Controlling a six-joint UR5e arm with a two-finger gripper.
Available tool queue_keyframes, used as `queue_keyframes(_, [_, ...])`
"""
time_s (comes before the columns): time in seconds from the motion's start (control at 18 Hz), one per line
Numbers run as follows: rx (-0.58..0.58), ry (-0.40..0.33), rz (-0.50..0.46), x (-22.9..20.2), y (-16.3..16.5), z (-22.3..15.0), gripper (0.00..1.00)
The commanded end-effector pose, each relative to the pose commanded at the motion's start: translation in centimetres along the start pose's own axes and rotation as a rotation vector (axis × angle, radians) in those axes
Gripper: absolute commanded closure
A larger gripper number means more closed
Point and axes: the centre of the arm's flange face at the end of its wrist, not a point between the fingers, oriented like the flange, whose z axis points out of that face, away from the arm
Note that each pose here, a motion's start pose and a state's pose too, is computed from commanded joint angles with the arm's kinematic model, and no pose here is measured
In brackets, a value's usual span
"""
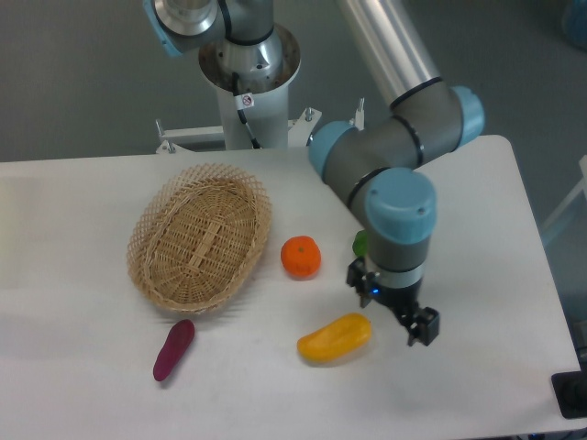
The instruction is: Place the sweet potato on the table
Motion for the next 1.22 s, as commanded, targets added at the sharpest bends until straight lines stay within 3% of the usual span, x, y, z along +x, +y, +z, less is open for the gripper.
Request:
queue_keyframes(0.78, [-0.018,0.011,0.022,-1.7,7.4,0.7,0.0])
queue_keyframes(1.22, [-0.021,0.014,0.028,-1.7,7.8,1.0,0.0])
